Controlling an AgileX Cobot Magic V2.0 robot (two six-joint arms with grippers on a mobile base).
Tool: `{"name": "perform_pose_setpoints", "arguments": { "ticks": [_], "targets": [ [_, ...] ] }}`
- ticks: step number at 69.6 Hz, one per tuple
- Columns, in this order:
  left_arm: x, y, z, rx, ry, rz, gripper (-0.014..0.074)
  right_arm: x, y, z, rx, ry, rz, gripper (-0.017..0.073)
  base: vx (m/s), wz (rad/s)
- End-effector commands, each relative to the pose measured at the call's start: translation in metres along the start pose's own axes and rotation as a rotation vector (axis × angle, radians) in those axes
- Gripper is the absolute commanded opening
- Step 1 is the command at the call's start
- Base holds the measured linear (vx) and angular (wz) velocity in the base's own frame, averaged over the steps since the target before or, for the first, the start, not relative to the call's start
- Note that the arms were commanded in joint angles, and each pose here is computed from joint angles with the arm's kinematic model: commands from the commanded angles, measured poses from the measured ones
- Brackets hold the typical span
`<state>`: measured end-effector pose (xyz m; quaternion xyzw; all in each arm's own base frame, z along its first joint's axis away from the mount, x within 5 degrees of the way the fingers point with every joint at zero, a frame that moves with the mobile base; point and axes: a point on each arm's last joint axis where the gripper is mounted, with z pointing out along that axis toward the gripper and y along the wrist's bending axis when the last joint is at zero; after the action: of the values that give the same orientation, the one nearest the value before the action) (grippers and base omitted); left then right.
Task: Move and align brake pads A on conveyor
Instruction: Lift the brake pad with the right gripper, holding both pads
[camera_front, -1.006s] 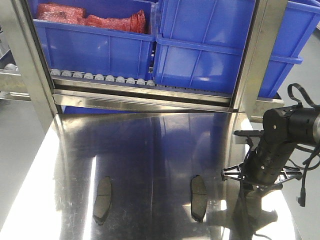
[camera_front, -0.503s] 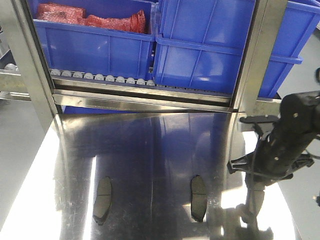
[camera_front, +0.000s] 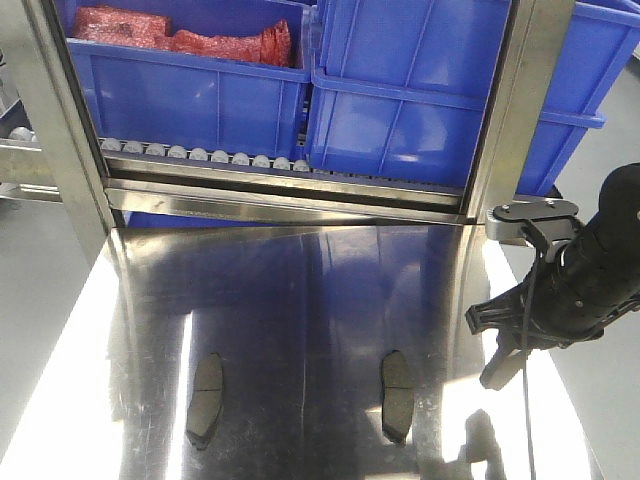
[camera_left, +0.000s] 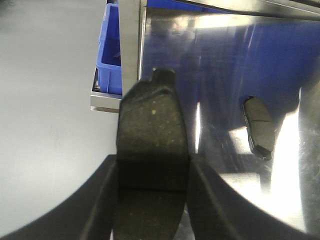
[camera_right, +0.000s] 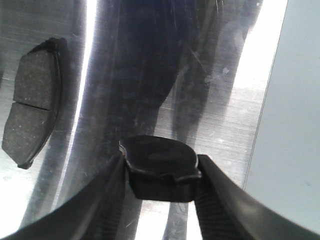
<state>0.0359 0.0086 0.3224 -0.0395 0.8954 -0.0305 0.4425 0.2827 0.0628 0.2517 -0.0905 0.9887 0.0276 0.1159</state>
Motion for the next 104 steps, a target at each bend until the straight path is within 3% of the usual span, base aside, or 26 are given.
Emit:
{"name": "perform_pose_setpoints", "arguments": {
  "ticks": [1, 39, 63, 104],
  "targets": [
    [-0.013, -0.002, -0.004, 0.014, -0.089, -0.002, -0.0006, -0.004, 0.002, -0.017, -0.011, -0.079, -0.011, -0.0012, 0.00, 0.00],
    [-0.013, -0.002, -0.004, 0.014, -0.089, -0.002, -0.0006, 0.019, 0.003, -0.066, -0.022, -0.257, -0.038, -0.0012, 0.00, 0.00],
    [-0.013, -0.002, -0.004, 0.014, -0.089, -0.002, -0.0006, 0.072, 0.002, -0.094, -0.026, -0.467, -0.038, -0.0012, 0.00, 0.00],
    [-0.013, -0.002, -0.004, 0.014, -0.089, -0.002, -0.0006, 0.158, 0.002, -0.096, -0.071, -0.696, -0.016, -0.0012, 0.00, 0.00]
  ]
}}
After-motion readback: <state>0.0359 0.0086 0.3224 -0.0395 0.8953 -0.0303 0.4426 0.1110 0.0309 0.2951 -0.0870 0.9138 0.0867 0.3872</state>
